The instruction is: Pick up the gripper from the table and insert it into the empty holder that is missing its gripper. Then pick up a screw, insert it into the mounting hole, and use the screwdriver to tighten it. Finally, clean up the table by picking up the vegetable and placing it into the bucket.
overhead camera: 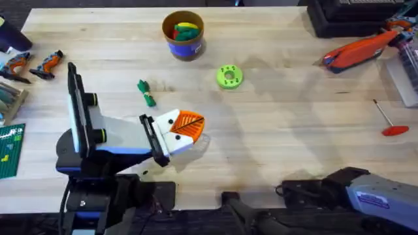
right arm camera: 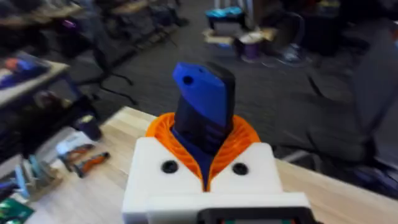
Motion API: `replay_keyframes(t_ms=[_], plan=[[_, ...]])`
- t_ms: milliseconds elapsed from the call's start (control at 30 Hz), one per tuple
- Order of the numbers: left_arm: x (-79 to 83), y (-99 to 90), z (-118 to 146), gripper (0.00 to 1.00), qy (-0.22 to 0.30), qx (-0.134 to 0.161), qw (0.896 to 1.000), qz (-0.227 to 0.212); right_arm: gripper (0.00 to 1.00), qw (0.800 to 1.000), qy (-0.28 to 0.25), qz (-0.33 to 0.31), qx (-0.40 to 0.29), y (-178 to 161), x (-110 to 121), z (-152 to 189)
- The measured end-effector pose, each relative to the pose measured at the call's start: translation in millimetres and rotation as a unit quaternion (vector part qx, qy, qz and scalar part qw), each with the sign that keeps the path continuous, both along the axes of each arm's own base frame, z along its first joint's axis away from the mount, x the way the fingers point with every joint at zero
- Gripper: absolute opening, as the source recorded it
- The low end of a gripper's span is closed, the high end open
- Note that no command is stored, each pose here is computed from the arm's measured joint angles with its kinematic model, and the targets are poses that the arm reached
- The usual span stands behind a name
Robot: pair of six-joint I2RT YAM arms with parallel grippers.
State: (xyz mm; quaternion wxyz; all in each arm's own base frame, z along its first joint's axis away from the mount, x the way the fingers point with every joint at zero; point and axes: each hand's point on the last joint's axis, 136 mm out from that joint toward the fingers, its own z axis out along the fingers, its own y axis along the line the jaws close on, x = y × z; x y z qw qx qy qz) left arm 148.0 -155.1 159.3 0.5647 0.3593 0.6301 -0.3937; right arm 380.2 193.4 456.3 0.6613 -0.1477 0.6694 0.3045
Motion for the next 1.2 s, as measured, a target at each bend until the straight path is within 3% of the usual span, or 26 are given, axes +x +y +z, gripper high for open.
replay_keyframes(t_ms=[300,533,800,900,967,1200], plan=[[0.0,0.0,0.0,0.004,0.0,0.0,1.0,0.0,0.027,0.992,-0.038,0.087,0.078,26.1,-8.0,-31.2],[0.0,0.0,0.0,0.004,0.0,0.0,1.0,0.0,0.027,0.971,-0.046,0.185,0.145,60.1,-51.9,-53.5],[0.0,0.0,0.0,0.004,0.0,0.0,1.0,0.0,0.027,0.945,-0.083,0.282,0.143,92.5,-97.2,-45.3],[0.0,0.0,0.0,0.004,0.0,0.0,1.0,0.0,0.027,0.929,-0.115,0.323,0.138,100.5,-115.3,-40.9],[0.0,0.0,0.0,0.004,0.0,0.0,1.0,0.0,0.027,0.908,-0.114,0.385,0.122,119.4,-139.4,-51.3],[0.0,0.0,0.0,0.004,0.0,0.0,1.0,0.0,0.027,0.879,-0.144,0.442,0.103,127.0,-162.0,-65.6]])
